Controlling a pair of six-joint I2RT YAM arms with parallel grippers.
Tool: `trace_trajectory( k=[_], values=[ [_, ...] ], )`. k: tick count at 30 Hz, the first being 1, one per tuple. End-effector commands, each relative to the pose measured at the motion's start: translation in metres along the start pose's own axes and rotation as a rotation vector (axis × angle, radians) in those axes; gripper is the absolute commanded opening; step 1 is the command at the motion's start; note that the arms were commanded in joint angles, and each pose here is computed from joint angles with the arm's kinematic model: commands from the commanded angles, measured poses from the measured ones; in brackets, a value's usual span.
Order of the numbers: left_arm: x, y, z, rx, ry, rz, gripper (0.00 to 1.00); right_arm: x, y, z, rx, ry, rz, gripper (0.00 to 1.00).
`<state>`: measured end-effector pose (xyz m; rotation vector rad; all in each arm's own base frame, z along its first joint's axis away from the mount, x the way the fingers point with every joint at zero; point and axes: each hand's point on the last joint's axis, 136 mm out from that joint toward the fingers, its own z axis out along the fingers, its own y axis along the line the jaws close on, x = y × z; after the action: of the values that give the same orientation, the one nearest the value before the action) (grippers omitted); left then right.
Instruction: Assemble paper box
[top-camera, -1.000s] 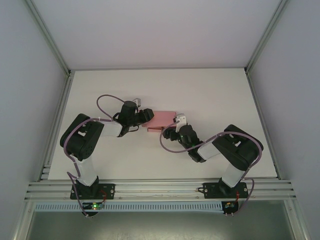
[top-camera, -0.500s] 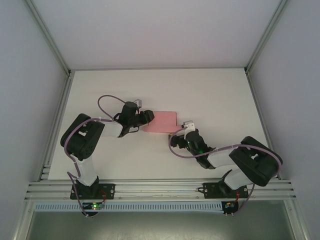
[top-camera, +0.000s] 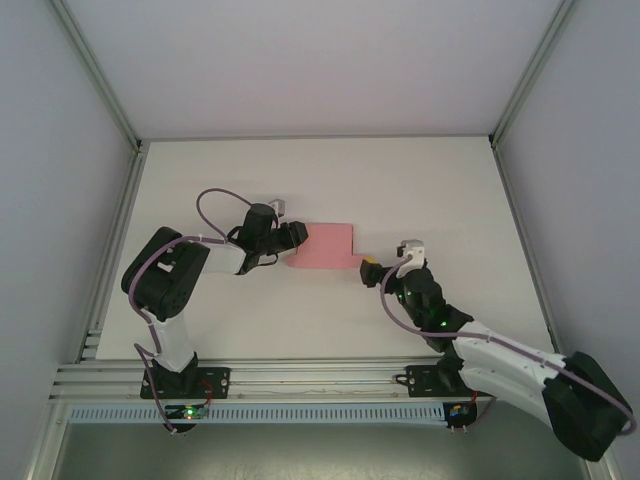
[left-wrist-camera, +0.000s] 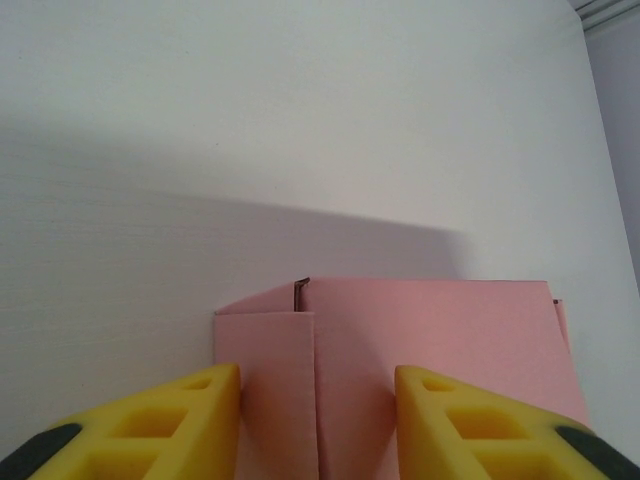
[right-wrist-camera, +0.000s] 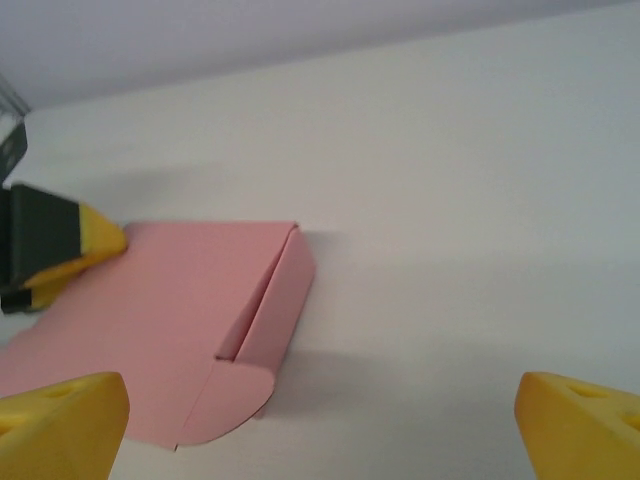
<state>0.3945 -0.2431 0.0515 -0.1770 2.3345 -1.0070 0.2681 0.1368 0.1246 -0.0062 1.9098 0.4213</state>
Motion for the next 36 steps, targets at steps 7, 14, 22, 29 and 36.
trace_trajectory(
  k=[7, 14, 22, 29, 36],
  values=[
    [0.037, 0.029, 0.007, -0.085, 0.129, -0.004, 0.39, -0.027, 0.014, 0.021, -0.049, 0.057, 0.019, 0.98],
    [0.038, 0.03, 0.007, -0.09, 0.129, -0.009, 0.39, 0.003, 0.037, 0.09, -0.09, 0.288, 0.04, 0.87],
    [0.038, 0.03, 0.006, -0.088, 0.123, -0.016, 0.38, 0.032, 0.042, 0.127, -0.181, 0.419, 0.158, 0.68],
    [0.038, 0.027, 0.01, -0.062, 0.135, -0.023, 0.37, 0.058, 0.038, 0.134, -0.194, 0.497, 0.203, 0.39],
    [0.04, 0.032, 0.007, -0.064, 0.133, -0.036, 0.32, 0.052, 0.034, 0.135, -0.215, 0.465, 0.256, 0.23]
  ],
)
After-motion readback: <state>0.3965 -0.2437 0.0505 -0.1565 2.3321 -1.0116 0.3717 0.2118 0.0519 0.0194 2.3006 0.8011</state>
